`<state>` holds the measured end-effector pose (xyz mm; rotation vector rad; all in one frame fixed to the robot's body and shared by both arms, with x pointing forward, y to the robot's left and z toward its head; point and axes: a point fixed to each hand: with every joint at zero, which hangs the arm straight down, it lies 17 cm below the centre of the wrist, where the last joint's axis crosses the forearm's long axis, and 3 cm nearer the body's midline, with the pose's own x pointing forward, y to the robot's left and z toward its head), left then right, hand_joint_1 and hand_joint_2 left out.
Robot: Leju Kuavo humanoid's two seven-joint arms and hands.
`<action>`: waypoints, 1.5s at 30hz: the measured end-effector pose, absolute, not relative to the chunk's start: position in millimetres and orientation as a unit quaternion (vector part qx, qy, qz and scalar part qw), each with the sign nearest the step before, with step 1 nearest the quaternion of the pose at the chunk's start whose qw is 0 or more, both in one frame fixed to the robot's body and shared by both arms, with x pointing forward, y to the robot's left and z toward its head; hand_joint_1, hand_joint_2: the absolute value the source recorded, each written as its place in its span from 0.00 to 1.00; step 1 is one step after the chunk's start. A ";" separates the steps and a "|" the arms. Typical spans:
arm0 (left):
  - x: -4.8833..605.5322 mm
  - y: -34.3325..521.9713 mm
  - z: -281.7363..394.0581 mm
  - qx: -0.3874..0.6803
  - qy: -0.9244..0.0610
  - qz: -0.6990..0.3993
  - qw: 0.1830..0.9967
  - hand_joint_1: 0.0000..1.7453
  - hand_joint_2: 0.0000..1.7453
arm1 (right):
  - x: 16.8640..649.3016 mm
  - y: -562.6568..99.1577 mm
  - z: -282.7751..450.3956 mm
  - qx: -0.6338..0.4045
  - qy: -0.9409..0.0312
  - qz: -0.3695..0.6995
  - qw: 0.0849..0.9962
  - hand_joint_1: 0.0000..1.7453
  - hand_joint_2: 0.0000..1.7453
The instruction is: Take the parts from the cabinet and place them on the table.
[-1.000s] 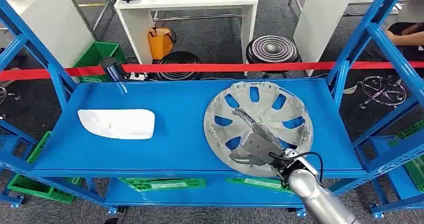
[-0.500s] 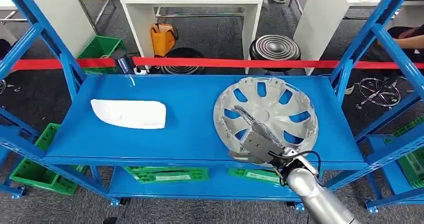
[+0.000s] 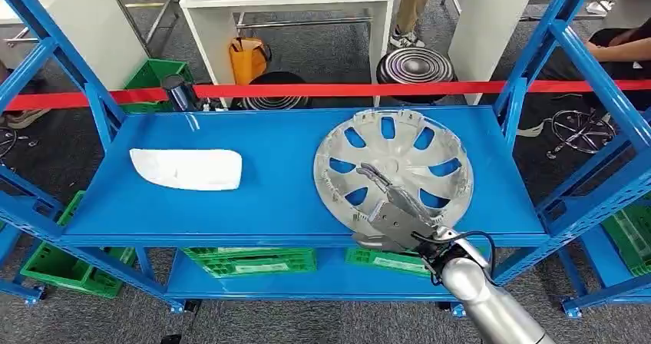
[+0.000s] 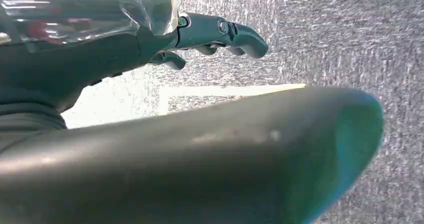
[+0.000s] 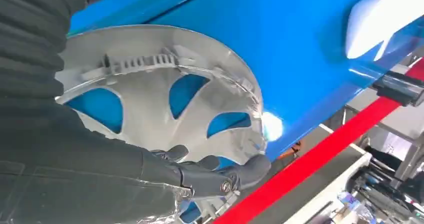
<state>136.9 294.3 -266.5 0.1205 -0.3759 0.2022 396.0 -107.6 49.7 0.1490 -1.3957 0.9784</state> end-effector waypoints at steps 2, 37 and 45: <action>136.3 293.4 -266.6 0.059 -0.186 0.100 0.976 0.00 0.00 | 396.0 -108.5 47.7 0.065 -0.614 0.432 0.658 0.00 1.00; 143.6 310.0 -264.1 0.069 -0.200 0.104 0.972 0.00 0.00 | 405.0 -220.8 -16.4 -0.203 -0.492 0.637 0.557 0.00 1.00; 149.9 311.6 -262.5 0.070 -0.205 0.102 0.971 0.00 0.00 | 389.5 -243.1 -34.0 -0.210 -0.446 0.678 0.546 0.00 1.00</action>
